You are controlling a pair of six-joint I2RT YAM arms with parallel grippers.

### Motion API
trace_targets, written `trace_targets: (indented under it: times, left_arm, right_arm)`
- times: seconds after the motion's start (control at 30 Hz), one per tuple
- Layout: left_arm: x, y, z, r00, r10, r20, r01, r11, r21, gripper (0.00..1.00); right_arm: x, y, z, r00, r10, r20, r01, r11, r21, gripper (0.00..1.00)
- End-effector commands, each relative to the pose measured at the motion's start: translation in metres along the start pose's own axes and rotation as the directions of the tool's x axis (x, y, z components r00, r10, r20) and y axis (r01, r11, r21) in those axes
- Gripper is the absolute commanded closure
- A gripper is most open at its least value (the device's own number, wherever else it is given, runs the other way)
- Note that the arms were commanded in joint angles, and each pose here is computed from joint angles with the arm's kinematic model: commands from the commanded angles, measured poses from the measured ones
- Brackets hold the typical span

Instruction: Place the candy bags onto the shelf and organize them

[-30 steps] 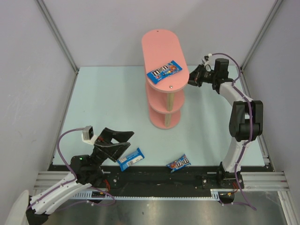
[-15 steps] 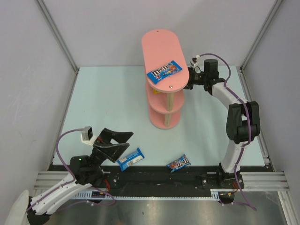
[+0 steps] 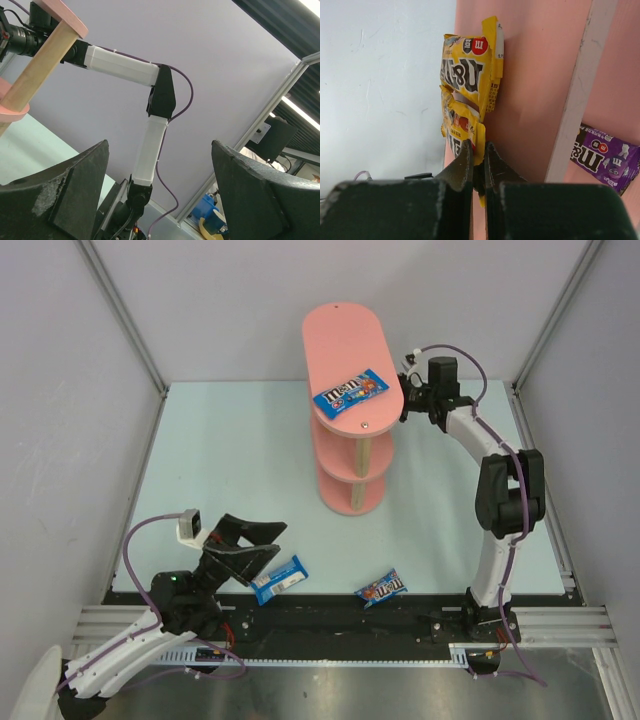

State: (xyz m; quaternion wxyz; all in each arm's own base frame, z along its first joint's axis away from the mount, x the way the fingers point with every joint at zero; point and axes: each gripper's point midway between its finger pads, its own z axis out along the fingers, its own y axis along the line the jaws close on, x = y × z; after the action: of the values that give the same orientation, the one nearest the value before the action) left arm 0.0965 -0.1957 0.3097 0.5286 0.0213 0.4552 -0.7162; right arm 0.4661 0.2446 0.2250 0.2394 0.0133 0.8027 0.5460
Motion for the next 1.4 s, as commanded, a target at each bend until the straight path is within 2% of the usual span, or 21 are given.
trace_targets:
  times: [0.0,0.6,0.67,0.7,0.8,1.0,1.2,1.37]
  left_arm:
    - [0.03,0.044,-0.018,0.999,-0.004,-0.042,0.001,0.996,-0.085,0.12]
    - [0.03,0.042,-0.019,0.999,-0.01,-0.044,0.007,0.997,-0.075,0.13]
    - [0.029,0.041,-0.018,0.999,-0.01,-0.041,0.007,0.997,-0.074,0.13]
    - [0.029,0.042,-0.019,0.999,-0.01,-0.041,0.007,0.997,-0.074,0.13]
    - [0.03,0.042,-0.019,0.999,-0.01,-0.043,0.007,0.997,-0.074,0.13]
    - [0.029,0.041,-0.018,0.999,-0.008,-0.041,0.005,0.997,-0.073,0.13]
    - [0.029,0.04,-0.018,0.999,-0.01,-0.042,0.007,0.998,-0.07,0.13]
    - [0.029,0.039,-0.018,0.999,-0.01,-0.043,0.007,0.998,-0.065,0.13]
  right_arm:
    - [-0.008,0.008,0.004,1.0,-0.028,0.011,0.028,1.0,-0.005,1.0]
    - [0.011,0.009,-0.014,0.999,-0.037,-0.024,0.037,0.999,-0.015,0.98]
    - [0.012,0.008,-0.012,0.999,-0.033,-0.027,0.032,0.999,-0.017,0.92]
    - [0.012,0.008,-0.012,0.999,-0.033,-0.027,0.032,0.999,-0.017,0.82]
    - [0.012,0.009,-0.013,0.999,-0.038,-0.024,0.038,0.999,-0.017,0.66]
    - [0.006,0.01,-0.024,0.999,-0.049,0.006,0.049,0.999,-0.006,0.48]
    - [-0.002,0.001,-0.039,0.999,-0.03,0.042,0.029,0.999,0.019,0.41]
    - [-0.01,-0.014,-0.052,0.997,-0.013,0.078,0.008,0.999,0.054,0.4]
